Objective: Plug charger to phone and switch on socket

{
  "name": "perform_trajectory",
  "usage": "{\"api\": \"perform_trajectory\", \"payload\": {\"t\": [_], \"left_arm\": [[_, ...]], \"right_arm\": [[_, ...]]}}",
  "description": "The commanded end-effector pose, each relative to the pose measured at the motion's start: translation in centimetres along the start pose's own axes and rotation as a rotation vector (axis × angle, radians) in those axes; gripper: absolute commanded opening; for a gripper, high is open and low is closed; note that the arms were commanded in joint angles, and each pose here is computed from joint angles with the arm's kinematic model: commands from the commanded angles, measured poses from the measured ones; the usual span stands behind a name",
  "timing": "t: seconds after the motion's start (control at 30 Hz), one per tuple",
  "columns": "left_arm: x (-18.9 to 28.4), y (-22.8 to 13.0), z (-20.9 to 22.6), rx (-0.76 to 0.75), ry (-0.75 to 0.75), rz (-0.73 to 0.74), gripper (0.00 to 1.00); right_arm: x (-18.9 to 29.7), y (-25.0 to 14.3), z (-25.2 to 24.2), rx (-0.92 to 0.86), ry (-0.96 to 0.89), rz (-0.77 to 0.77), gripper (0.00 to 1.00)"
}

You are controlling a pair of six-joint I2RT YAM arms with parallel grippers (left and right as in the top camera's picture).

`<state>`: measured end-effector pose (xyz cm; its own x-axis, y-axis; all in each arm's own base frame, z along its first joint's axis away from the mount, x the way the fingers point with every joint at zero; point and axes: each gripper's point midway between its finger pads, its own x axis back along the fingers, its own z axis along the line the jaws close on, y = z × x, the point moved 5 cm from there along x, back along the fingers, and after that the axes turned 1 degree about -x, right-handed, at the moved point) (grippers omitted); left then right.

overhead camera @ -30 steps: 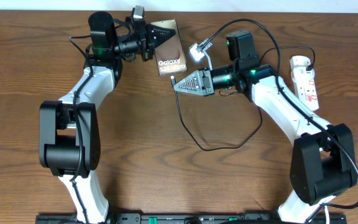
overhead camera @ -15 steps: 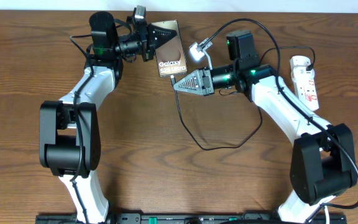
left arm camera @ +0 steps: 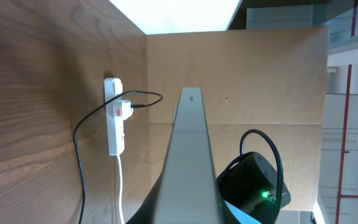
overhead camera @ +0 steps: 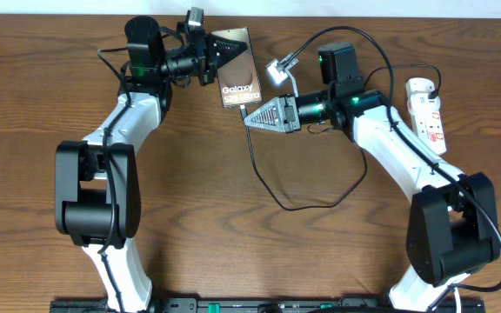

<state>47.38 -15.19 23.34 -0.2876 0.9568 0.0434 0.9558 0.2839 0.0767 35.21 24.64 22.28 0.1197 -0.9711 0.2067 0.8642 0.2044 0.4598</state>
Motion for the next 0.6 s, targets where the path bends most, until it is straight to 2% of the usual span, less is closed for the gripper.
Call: {"api": "perform_trajectory", "payload": {"t": [0.0, 0.57], "left_arm": [[0.28, -0.01, -1.30, -0.049, -0.016, 0.008, 0.07], [0.28, -0.02, -1.30, -0.050, -0.017, 0.009, 0.07]], "right_arm": [[0.07, 0.20, 0.08, -0.018, -0.005, -0.003, 0.01], [0.07, 0.22, 0.06, -0.039, -0.007, -0.005, 0.01]]}}
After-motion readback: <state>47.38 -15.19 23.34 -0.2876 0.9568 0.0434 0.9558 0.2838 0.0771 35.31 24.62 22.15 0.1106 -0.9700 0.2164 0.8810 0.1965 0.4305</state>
